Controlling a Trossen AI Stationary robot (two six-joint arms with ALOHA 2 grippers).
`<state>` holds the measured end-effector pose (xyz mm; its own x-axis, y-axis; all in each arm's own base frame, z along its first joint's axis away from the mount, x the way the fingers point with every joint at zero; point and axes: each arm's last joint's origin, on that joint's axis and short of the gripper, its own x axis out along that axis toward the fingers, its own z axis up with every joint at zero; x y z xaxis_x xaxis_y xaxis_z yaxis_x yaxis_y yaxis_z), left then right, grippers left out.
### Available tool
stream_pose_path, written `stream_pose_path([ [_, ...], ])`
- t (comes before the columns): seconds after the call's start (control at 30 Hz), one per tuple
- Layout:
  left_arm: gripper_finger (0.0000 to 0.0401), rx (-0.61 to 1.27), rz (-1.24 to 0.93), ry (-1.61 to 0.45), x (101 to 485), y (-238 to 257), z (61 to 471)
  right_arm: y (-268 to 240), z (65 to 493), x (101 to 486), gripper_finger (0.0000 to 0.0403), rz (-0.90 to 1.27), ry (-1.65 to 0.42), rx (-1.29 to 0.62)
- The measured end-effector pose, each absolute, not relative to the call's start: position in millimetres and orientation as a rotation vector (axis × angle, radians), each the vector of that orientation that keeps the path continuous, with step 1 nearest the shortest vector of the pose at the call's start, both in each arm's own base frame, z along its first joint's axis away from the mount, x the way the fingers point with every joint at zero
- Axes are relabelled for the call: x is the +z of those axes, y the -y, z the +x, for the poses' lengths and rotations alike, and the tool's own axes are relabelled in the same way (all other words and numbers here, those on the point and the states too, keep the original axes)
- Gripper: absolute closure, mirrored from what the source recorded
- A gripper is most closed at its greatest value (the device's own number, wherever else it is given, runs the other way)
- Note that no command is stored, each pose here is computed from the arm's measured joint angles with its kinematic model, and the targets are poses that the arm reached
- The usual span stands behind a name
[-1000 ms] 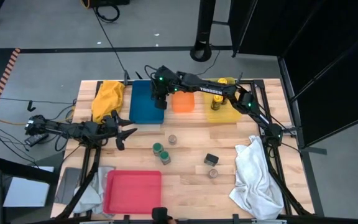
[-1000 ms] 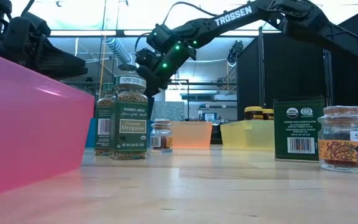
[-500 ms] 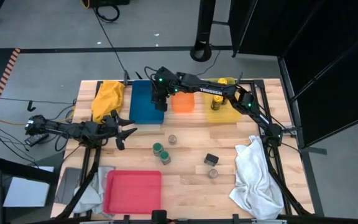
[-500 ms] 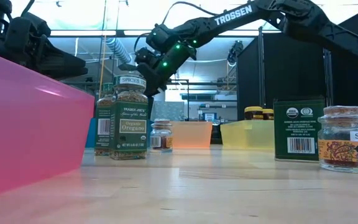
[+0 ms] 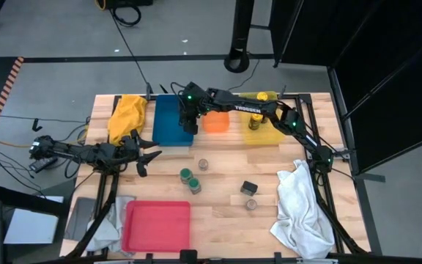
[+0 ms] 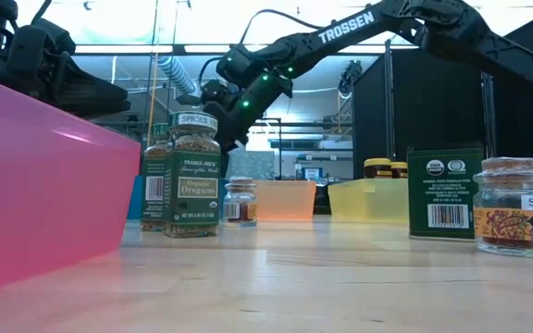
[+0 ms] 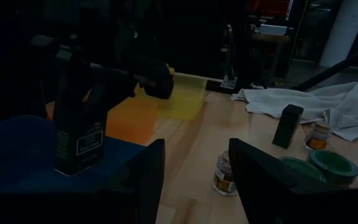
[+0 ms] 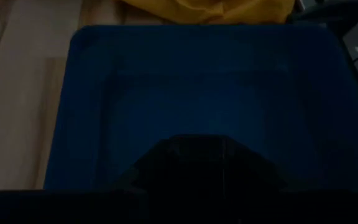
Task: Sort spices by type
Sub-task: Put the top black seasoning can into the blue bin
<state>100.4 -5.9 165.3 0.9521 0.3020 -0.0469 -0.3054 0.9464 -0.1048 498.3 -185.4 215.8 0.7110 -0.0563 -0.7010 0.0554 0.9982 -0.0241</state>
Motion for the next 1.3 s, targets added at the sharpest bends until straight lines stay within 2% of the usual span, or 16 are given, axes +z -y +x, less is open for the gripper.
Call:
stream_pose_path([
  [0.6,0.0217,0.309,-0.112,-0.03,165,6,100,176,504,218,0.0254,-0.012,-0.743,-0.05],
  [1.3,0.0217,0.31,-0.112,-0.03,165,6,100,172,501,185,0.0253,0.029,-0.784,-0.053],
])
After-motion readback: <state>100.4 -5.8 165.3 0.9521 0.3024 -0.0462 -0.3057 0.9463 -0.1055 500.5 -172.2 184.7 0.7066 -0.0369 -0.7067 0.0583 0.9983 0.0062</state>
